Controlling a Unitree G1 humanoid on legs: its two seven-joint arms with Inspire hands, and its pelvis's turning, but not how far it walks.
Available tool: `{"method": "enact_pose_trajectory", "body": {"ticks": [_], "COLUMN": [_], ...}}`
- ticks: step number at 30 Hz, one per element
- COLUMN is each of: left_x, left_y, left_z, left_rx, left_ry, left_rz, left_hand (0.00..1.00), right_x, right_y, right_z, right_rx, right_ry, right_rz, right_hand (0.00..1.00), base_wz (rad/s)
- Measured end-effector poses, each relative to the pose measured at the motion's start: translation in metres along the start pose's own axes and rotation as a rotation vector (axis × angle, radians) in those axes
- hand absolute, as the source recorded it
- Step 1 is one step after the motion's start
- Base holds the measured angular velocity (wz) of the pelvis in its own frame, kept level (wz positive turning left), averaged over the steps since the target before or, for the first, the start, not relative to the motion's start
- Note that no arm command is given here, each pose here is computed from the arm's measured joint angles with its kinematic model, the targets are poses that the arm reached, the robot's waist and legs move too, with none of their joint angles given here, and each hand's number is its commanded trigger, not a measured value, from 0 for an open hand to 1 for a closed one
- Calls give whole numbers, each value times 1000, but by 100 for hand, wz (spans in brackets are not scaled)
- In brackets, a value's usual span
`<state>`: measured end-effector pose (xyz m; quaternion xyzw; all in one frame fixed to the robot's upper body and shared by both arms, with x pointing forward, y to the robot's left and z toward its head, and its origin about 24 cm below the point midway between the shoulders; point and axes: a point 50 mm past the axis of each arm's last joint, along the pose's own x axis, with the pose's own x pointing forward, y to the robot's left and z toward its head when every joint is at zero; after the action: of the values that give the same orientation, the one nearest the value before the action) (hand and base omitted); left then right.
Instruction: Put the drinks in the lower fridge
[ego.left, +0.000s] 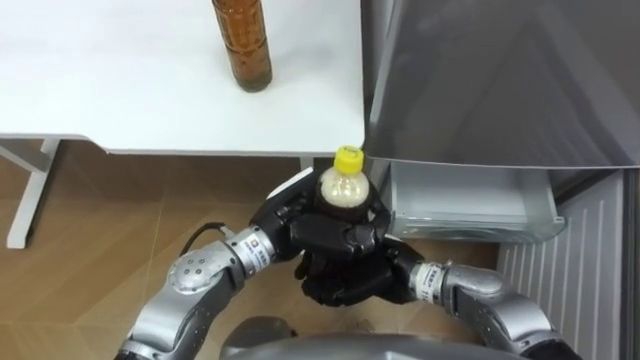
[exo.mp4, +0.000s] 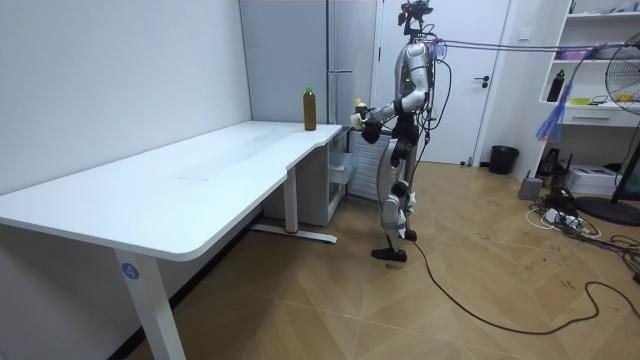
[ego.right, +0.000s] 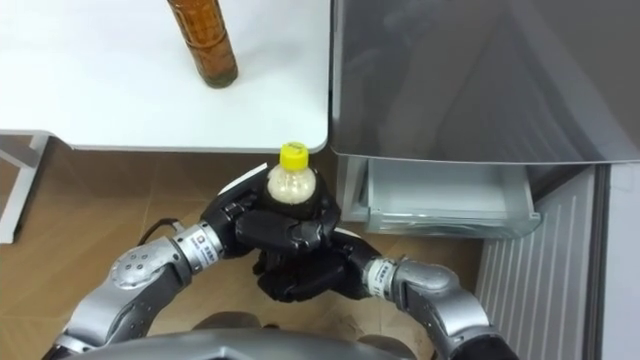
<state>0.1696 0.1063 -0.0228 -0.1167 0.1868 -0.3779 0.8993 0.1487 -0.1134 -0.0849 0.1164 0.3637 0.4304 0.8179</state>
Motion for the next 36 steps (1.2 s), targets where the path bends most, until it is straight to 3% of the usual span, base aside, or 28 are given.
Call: {"method": "enact_pose_trajectory", "body": {"ticks": [13, 30, 36], "left_x": [5, 10, 11], "left_y": [-3, -5, -7], "left_z": [12, 20, 38], "left_rx": [7, 12, 50], "left_ry": [-57, -109, -179], "left_rz": [28, 37, 25], "left_hand": [0, 0, 0], "right_x": [5, 5, 7], "right_y": [11, 13, 16], "right_z": [-1, 0, 6], "right_rx": [112, 121, 142], "right_ry": [-72, -87, -128], "right_rz": [77, 121, 172], "right_hand": [100, 100, 100], "base_wz": [0, 0, 0]}}
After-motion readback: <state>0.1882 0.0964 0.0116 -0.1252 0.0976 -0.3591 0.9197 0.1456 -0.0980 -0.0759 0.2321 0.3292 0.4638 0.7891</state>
